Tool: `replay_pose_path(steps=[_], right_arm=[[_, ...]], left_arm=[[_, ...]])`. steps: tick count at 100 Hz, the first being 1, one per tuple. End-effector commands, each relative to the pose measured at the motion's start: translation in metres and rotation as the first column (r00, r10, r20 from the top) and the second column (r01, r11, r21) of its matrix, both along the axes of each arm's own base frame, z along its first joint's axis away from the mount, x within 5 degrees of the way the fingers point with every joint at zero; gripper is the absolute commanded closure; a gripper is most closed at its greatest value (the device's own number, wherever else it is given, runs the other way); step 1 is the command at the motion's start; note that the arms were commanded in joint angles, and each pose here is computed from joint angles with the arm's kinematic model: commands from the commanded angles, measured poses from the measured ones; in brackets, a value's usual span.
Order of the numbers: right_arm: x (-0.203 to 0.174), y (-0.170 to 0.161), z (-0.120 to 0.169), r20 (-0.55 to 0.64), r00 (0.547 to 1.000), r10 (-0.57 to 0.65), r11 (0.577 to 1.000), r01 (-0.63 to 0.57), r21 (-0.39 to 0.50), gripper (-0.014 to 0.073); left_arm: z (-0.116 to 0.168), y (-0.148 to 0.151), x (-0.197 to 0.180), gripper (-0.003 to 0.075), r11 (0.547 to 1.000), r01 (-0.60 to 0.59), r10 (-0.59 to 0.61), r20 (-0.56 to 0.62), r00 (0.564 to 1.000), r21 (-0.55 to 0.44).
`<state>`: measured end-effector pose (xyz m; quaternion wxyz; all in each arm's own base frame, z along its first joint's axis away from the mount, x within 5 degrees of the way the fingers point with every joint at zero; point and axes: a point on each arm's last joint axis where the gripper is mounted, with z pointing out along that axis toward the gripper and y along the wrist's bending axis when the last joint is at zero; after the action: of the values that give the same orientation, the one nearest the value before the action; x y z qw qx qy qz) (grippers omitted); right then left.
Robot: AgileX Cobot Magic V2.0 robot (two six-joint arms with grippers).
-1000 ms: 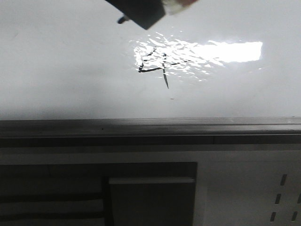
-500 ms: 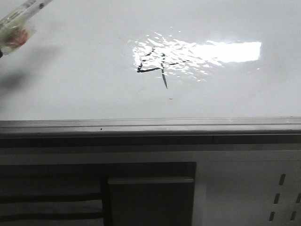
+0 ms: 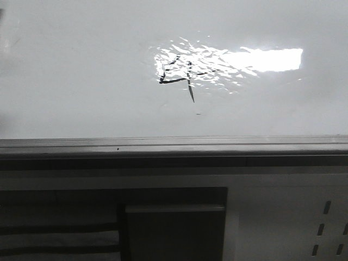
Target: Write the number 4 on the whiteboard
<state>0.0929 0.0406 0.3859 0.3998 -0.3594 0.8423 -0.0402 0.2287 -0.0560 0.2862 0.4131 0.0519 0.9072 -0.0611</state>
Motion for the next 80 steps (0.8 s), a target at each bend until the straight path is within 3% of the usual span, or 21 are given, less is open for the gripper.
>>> replay_pose_path(steps=[1,26,55,68,80], right_arm=[[0.003,0.001,0.013,0.099,0.995,0.006,0.999,-0.009,0.032,0.0253],[0.004,0.001,0.013,0.103,0.995,0.007,0.999,-0.01,0.035,0.0253],[0.004,0.001,0.013,0.108,0.994,0.007,0.999,-0.011,0.039,0.0253],[0.003,0.0,0.013,0.084,0.996,-0.029,0.998,0.024,0.063,0.0253],[0.001,-0.005,0.012,0.027,0.989,-0.146,0.982,0.141,0.125,0.0253]], left_arm=[[0.015,-0.002,0.005,0.0741,0.999,-0.003,0.008,0.099,0.995,-0.049],[0.011,-0.003,0.009,0.0715,0.999,-0.003,0.007,0.084,0.996,-0.045],[0.011,-0.003,0.009,0.0427,0.999,0.002,0.002,0.097,0.995,-0.035],[0.02,0.0,0.007,0.0414,1.0,0.006,-0.006,0.094,0.996,0.005],[0.049,0.007,-0.005,0.0416,0.998,-0.01,0.005,0.09,0.996,0.055]])
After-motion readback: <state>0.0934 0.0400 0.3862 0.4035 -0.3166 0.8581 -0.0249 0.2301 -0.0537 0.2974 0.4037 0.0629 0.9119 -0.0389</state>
